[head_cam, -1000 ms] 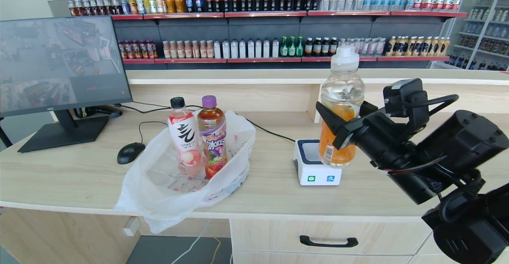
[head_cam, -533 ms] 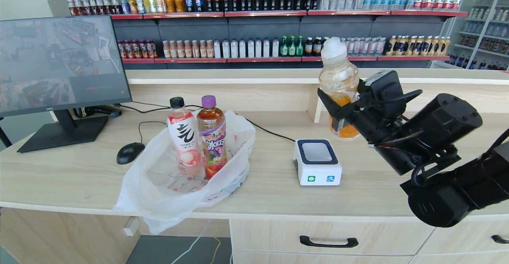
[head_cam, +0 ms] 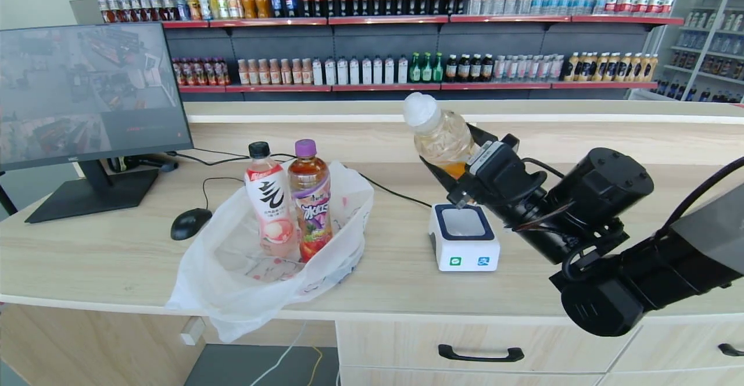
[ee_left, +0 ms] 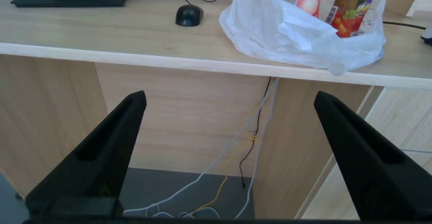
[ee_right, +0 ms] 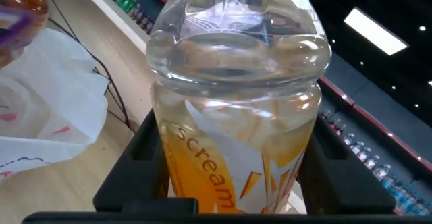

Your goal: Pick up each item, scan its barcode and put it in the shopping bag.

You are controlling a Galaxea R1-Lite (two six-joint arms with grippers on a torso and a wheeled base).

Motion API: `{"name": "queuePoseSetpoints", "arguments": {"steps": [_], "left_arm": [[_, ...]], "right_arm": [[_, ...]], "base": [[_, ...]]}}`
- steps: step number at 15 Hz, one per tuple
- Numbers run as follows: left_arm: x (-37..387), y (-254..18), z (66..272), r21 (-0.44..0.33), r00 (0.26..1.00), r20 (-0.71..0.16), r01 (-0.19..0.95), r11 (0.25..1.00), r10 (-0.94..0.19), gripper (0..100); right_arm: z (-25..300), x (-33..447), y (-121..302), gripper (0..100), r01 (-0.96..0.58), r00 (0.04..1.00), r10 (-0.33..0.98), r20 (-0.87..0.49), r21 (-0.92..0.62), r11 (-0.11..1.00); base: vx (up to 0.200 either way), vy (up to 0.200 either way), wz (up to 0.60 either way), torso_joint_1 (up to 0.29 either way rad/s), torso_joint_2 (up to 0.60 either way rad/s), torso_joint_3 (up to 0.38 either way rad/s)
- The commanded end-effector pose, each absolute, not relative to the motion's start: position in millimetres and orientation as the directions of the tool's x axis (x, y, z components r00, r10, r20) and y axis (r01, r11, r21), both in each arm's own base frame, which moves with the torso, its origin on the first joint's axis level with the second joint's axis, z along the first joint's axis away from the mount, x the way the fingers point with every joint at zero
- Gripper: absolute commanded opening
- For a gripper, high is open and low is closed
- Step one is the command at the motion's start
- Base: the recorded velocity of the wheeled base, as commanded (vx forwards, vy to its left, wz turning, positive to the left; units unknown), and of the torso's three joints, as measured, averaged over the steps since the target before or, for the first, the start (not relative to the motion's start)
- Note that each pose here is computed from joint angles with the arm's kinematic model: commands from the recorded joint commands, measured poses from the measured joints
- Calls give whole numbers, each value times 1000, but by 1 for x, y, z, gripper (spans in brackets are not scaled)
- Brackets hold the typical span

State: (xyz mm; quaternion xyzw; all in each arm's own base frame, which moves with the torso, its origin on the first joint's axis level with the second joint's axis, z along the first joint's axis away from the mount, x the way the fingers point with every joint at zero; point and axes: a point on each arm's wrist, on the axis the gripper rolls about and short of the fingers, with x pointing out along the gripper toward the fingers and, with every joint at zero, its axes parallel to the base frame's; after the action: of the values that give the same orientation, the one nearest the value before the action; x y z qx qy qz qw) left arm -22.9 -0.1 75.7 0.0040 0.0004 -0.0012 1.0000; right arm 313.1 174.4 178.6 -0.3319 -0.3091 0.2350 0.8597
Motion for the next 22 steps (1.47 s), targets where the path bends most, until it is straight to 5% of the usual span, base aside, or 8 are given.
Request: {"name": "queuePoseSetpoints", "arguments": {"steps": [1,5,22], "left_arm": [[-23,0,76,8,1000,0,3,1000,-3,100],[-23,0,76,8,1000,0,3,1000,-3,100],[-23,0,76,8,1000,0,3,1000,-3,100]], "right_arm": [[161,314,170,0,-219,712,628,314,-750,624],[150,316,169,0,-199,681,677,278,-820,536],[138,314,173,0,-196,671,703,235,-858,474]], "base": [[0,0,0,0,0,0],[0,0,0,0,0,0],[0,0,0,0,0,0]]}}
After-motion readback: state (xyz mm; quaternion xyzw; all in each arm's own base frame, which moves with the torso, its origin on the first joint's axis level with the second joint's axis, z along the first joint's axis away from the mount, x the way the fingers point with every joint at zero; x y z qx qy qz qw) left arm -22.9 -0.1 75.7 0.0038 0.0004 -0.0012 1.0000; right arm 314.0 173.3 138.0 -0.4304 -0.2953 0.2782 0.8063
